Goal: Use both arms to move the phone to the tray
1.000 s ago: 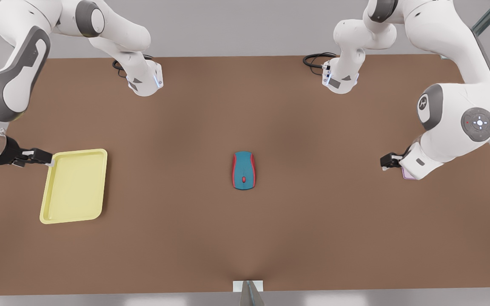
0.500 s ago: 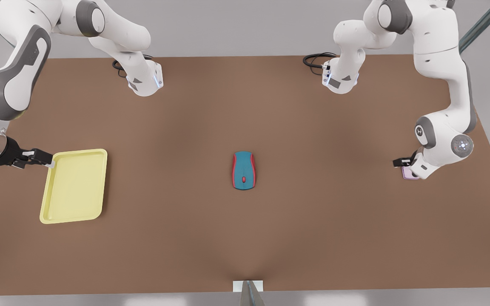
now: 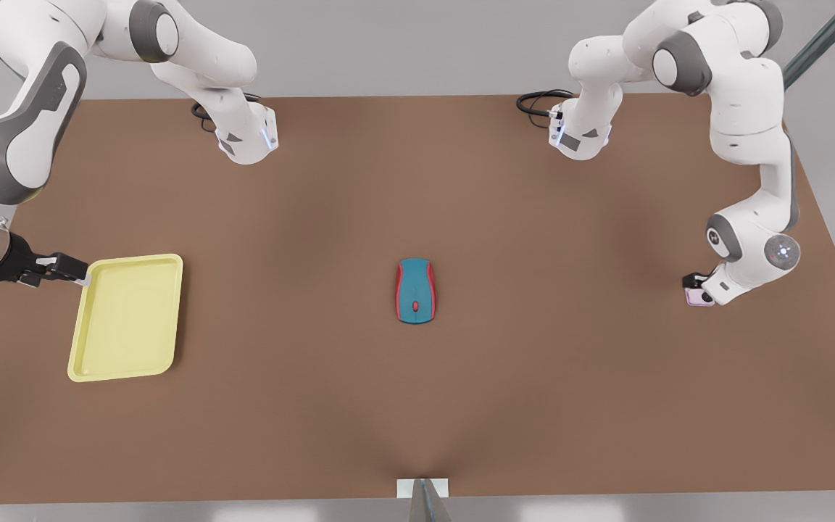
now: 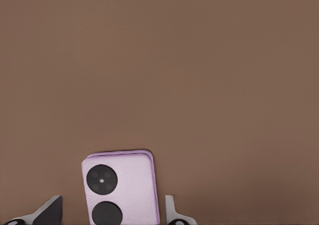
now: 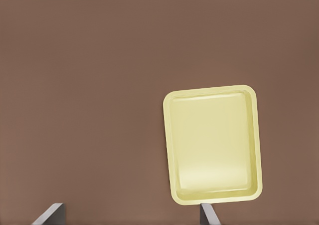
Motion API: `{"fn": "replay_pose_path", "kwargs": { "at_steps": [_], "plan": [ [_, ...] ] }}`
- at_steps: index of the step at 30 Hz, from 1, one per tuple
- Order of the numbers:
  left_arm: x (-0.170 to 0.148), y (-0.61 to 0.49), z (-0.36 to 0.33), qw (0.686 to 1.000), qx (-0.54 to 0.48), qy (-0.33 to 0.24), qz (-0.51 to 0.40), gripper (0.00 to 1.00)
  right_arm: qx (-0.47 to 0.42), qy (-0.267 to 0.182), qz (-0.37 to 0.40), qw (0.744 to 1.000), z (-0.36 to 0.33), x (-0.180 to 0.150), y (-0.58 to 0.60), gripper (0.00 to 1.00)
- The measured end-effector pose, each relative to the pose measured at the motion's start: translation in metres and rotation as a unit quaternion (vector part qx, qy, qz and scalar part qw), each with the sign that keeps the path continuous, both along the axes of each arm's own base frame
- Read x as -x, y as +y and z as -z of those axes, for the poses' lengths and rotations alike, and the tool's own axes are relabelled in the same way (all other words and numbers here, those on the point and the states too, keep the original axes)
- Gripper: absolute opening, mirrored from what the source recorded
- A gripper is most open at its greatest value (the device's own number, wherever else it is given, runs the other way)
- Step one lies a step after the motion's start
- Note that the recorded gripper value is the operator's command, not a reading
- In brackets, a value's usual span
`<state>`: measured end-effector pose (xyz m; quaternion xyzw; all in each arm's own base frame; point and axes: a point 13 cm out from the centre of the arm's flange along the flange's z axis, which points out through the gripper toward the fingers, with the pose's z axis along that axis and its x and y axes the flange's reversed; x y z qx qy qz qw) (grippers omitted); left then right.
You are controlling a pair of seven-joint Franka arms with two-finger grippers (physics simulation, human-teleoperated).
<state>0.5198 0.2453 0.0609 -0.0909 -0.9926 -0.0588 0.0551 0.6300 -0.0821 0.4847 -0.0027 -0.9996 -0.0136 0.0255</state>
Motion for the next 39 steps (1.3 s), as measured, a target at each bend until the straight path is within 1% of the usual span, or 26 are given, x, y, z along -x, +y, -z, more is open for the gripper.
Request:
{"fn": "replay_pose_path", "kwargs": {
  "at_steps": [4,8,15,19,20,21,29,33,39],
  "plan": [
    [0.003,0.003,0.014,1.000,0.005,0.005,0.028,1.00,-0.001,0.001,0.001,1.000,0.001,0.000,0.000,1.00],
    [0.010,0.008,0.025,0.999,0.016,0.007,0.036,1.00,-0.002,0.001,0.001,1.000,0.001,0.000,0.000,1.00],
    [0.012,0.003,0.029,0.999,0.053,-0.009,0.010,1.00,-0.002,-0.002,0.001,1.000,-0.002,0.000,0.000,1.00],
    [0.015,0.001,0.035,0.998,0.065,-0.007,0.007,1.00,-0.002,-0.002,0.004,1.000,-0.002,0.001,-0.004,1.00],
    [0.016,0.001,0.036,0.998,0.067,-0.007,0.008,0.97,-0.002,-0.002,0.004,1.000,-0.002,0.001,-0.004,1.00],
    [0.016,0.000,0.036,0.998,0.069,-0.007,0.010,0.97,-0.002,-0.002,0.004,1.000,-0.001,0.000,-0.003,1.00],
    [0.014,0.000,0.034,0.997,0.073,-0.009,0.027,0.96,-0.004,-0.002,-0.002,1.000,-0.001,-0.001,0.004,1.00],
    [0.012,0.000,0.033,0.997,0.074,-0.010,0.036,0.88,-0.004,-0.006,-0.005,1.000,-0.008,0.001,0.008,1.00],
    [0.011,0.000,0.033,0.996,0.074,-0.009,0.044,0.87,-0.009,-0.004,-0.015,1.000,-0.008,0.001,0.020,1.00]
  ]
}}
